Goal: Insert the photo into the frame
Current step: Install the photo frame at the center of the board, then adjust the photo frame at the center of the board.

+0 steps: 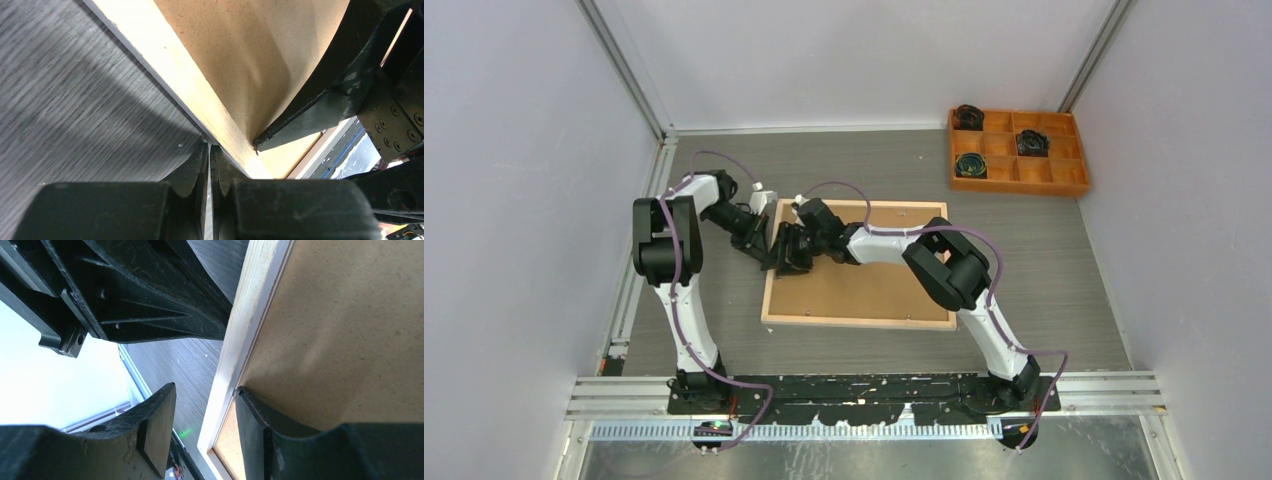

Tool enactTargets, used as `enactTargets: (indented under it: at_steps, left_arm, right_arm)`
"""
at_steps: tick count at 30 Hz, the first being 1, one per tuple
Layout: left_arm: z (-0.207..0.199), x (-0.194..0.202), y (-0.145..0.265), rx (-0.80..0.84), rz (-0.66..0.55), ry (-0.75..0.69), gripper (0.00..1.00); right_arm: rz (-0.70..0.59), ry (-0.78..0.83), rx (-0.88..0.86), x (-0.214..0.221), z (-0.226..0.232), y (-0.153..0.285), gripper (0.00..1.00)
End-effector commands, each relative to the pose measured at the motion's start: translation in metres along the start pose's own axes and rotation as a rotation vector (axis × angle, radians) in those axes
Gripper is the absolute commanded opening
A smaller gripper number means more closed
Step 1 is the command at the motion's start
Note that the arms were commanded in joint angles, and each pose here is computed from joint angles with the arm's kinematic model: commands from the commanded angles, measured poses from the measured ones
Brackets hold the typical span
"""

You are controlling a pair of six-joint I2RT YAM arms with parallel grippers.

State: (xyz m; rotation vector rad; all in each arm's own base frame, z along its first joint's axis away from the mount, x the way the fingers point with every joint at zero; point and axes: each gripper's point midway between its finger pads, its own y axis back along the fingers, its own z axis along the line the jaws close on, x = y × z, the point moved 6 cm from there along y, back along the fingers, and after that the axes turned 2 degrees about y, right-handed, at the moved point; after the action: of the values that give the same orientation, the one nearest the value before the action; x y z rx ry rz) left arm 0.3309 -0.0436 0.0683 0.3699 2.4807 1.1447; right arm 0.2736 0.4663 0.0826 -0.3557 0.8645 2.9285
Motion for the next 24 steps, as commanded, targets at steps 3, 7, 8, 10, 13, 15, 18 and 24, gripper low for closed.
enactTargets:
  at_steps: [3, 7, 8, 10, 13, 15, 18, 24]
  left_arm:
    - [-0.004, -0.003, 0.003, 0.009, -0.016, -0.018, 0.07]
    - [-0.006, -0.003, 0.005, 0.009, -0.016, -0.022, 0.07]
    - [-0.007, -0.002, 0.007, 0.008, -0.015, -0.026, 0.07]
    - [-0.009, -0.002, 0.011, 0.0, -0.019, -0.035, 0.07]
    - [-0.009, -0.003, 0.02, -0.015, -0.033, -0.045, 0.08]
    - [-0.008, -0.002, 0.025, -0.03, -0.036, -0.05, 0.1]
    - [-0.007, 0.003, 0.028, -0.059, -0.023, -0.066, 0.16]
    - [-0.013, 0.019, 0.023, -0.108, 0.016, -0.119, 0.19]
  right_arm:
    - [0.0, 0.039, -0.029, -0.005, 0.015, 0.004, 0.53]
    - [-0.076, 0.059, -0.026, -0.04, 0.023, 0.031, 0.6]
    - [-0.114, 0.064, -0.016, -0.052, 0.025, 0.045, 0.65]
    - [-0.21, 0.069, 0.01, -0.076, 0.025, 0.077, 0.76]
    - [-0.324, 0.041, 0.078, -0.097, 0.014, 0.133, 0.87]
    - [-0.4, 0.006, 0.154, -0.104, -0.002, 0.171, 0.93]
    - [-0.509, -0.064, 0.312, -0.103, -0.037, 0.229, 1.0]
    - [-0.714, -0.202, 0.626, -0.073, -0.118, 0.33, 1.0]
